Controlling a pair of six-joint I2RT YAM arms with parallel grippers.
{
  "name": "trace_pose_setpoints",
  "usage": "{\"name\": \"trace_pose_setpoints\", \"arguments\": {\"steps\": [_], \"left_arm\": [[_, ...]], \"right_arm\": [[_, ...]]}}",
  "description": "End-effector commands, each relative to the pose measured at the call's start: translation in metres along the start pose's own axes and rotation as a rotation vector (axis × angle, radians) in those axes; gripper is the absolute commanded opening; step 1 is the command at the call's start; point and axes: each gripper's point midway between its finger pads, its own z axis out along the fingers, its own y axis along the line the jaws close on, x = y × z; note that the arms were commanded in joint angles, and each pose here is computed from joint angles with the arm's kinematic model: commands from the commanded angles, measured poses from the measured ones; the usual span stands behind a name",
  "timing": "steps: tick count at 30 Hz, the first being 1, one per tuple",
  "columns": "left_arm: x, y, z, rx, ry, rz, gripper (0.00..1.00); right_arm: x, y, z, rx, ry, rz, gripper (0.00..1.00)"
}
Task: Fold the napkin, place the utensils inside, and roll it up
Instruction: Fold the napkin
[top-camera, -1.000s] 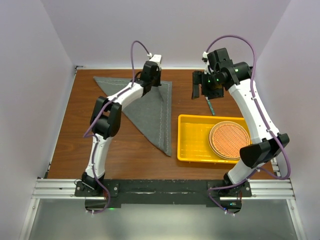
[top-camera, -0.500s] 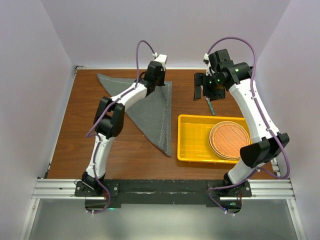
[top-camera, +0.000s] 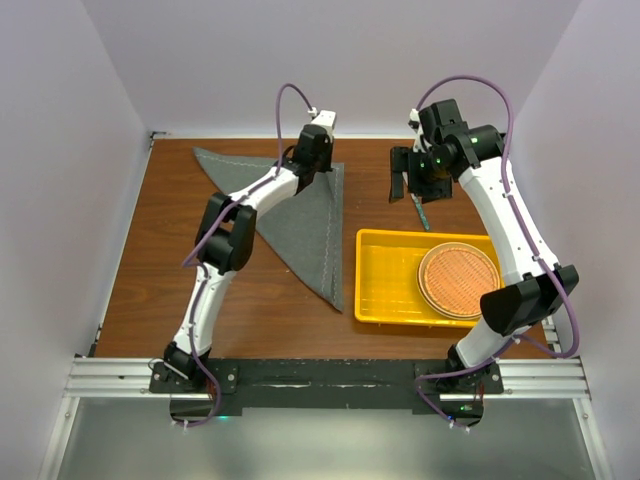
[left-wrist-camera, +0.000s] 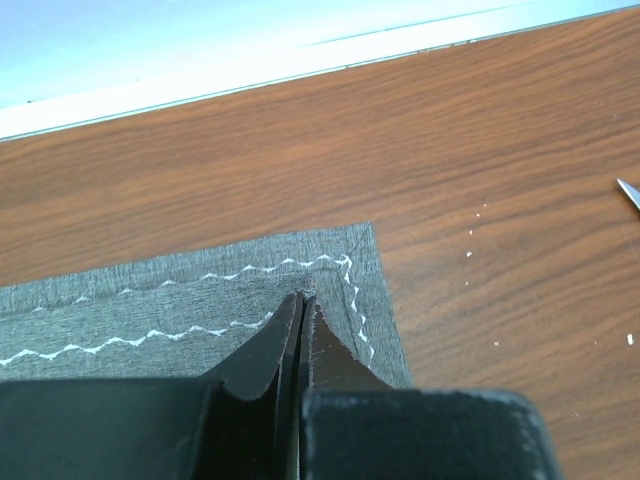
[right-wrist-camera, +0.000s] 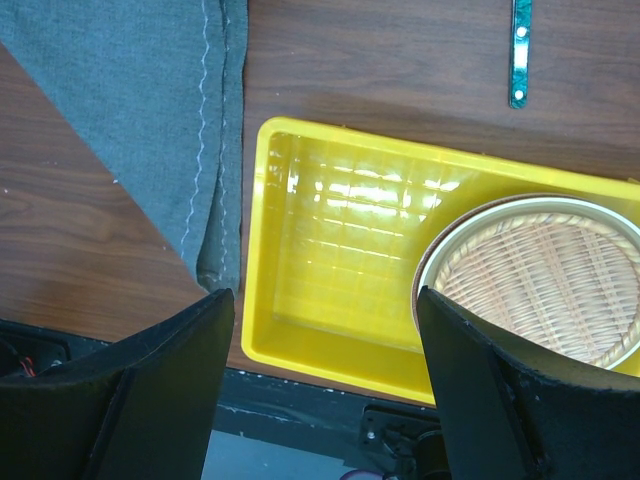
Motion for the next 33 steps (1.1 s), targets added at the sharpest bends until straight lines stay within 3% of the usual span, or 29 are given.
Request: {"name": "trace_pose_setpoints", "arguments": {"steps": [1, 30, 32, 33], "left_arm": [[-0.045, -0.008, 0.002, 0.019, -0.132, -0.03, 0.0], [-0.035, -0.008, 0.021, 0.048, -0.145, -0.046, 0.0], [-0.034, -0.009, 0.021, 0.055, -0.144, -0.053, 0.05], [-0.037, -0.008, 0.021, 0.058, -0.15, -0.07, 0.18]], "right_arm": [[0.003, -0.001, -0.009, -0.017, -0.005, -0.007, 0.78], [0.005, -0.005, 0.002, -0.015, 0.029, 0.007, 0.78], [0.005, -0.005, 0.003, -0.014, 0.033, 0.007, 0.78], [0.005, -0.006, 0.003, -0.013, 0.033, 0.009, 0.78]]}}
